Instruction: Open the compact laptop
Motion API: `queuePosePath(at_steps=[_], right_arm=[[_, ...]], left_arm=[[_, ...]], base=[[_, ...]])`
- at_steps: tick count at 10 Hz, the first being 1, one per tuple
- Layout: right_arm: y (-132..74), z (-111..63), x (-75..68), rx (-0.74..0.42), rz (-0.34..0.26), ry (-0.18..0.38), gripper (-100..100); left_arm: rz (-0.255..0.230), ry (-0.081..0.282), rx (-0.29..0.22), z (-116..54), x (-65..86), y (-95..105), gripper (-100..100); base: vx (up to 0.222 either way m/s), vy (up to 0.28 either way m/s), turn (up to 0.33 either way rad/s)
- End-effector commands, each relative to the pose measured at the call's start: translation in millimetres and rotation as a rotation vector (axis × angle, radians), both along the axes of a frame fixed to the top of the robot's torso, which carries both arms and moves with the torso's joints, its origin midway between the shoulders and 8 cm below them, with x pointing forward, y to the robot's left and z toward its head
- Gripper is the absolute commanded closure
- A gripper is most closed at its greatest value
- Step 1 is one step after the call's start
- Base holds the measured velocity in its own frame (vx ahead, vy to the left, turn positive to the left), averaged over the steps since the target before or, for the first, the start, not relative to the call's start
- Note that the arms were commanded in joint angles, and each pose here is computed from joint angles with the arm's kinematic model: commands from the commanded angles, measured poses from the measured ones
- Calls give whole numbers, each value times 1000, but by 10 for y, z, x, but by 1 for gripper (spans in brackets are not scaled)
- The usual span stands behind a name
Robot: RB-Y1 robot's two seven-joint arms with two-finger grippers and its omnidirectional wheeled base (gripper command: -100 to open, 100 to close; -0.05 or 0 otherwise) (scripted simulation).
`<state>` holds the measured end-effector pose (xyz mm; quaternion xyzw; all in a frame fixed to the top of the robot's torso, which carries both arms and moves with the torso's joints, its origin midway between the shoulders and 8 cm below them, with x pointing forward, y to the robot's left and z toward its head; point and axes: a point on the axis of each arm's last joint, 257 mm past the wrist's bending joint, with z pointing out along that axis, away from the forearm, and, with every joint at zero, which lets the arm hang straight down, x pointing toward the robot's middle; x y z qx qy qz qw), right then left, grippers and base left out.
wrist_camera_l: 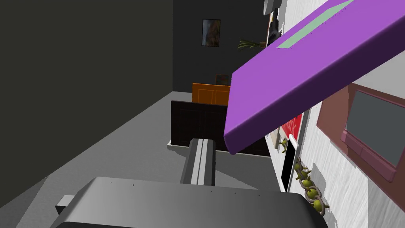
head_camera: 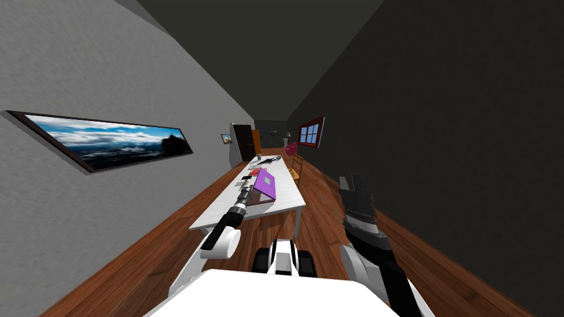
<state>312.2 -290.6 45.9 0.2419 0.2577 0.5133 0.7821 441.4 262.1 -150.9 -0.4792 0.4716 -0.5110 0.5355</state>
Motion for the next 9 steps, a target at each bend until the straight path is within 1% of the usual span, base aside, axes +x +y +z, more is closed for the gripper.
queuePosePath(at_steps=[1,2,3,4,7,8,9], right_arm=[[0,0,0,0,0,0,0],[0,0,0,0,0,0,0],[0,0,0,0,0,0,0],[0,0,0,0,0,0,0],[0,0,0,0,0,0,0],[0,0,0,0,0,0,0],[0,0,0,0,0,0,0]], left_arm=[[-2,-16,-62,-91,88,-30,100],[-1,-8,-62,-132,90,-27,100],[-4,-24,-103,-153,150,-50,100],[-3,-16,-103,-198,152,-47,100],[-3,-16,-103,-198,152,-47,100],[-3,-16,-104,-144,126,-38,-100],[-3,-16,-104,-90,99,-31,-100]], base=[[-5,42,26],[5,45,-27],[-19,42,98],[-18,34,92],[9,-16,-46],[17,-14,-12],[24,-5,25]])
